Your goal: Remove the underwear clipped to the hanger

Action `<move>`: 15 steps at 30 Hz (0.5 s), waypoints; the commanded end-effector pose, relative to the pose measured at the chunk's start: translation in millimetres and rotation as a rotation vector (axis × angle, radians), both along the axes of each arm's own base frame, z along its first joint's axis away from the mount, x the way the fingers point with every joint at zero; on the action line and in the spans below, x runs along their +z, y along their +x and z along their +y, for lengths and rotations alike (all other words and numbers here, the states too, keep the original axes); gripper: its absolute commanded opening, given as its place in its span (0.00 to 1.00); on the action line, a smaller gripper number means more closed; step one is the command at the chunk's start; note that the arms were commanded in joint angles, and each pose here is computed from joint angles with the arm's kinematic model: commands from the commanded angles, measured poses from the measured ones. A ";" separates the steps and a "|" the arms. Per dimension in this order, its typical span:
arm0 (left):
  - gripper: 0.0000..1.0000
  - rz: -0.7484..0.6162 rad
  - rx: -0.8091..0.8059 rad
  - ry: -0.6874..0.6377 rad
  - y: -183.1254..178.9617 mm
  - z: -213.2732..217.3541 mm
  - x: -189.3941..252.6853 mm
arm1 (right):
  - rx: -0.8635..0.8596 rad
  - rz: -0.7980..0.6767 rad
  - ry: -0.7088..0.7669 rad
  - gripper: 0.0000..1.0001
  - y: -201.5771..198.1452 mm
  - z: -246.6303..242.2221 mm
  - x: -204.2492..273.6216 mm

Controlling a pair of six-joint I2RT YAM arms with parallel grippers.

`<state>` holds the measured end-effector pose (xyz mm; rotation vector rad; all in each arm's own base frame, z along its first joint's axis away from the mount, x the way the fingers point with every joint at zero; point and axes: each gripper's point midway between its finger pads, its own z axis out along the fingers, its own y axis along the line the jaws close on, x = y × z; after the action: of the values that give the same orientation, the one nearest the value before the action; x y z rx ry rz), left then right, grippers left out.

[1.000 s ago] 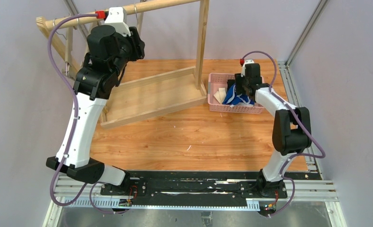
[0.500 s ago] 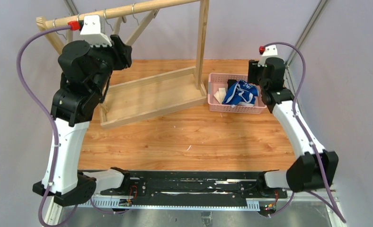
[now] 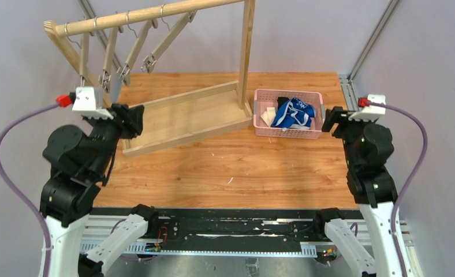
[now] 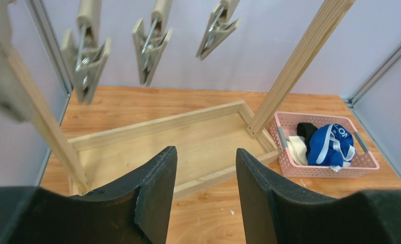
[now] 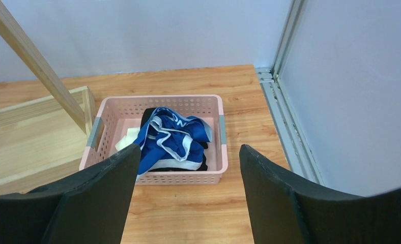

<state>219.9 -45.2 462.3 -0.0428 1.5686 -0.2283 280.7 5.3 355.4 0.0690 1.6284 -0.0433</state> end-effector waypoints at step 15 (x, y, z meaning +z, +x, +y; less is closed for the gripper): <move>0.62 0.029 0.123 -0.019 -55.0 41.7 -92.8 | -0.118 0.027 0.022 0.74 -59.8 -28.2 -22.1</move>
<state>166.3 -1.6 388.3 -0.1386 1.5829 -0.1189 221.4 -18.3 342.9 0.1529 1.6238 -0.1003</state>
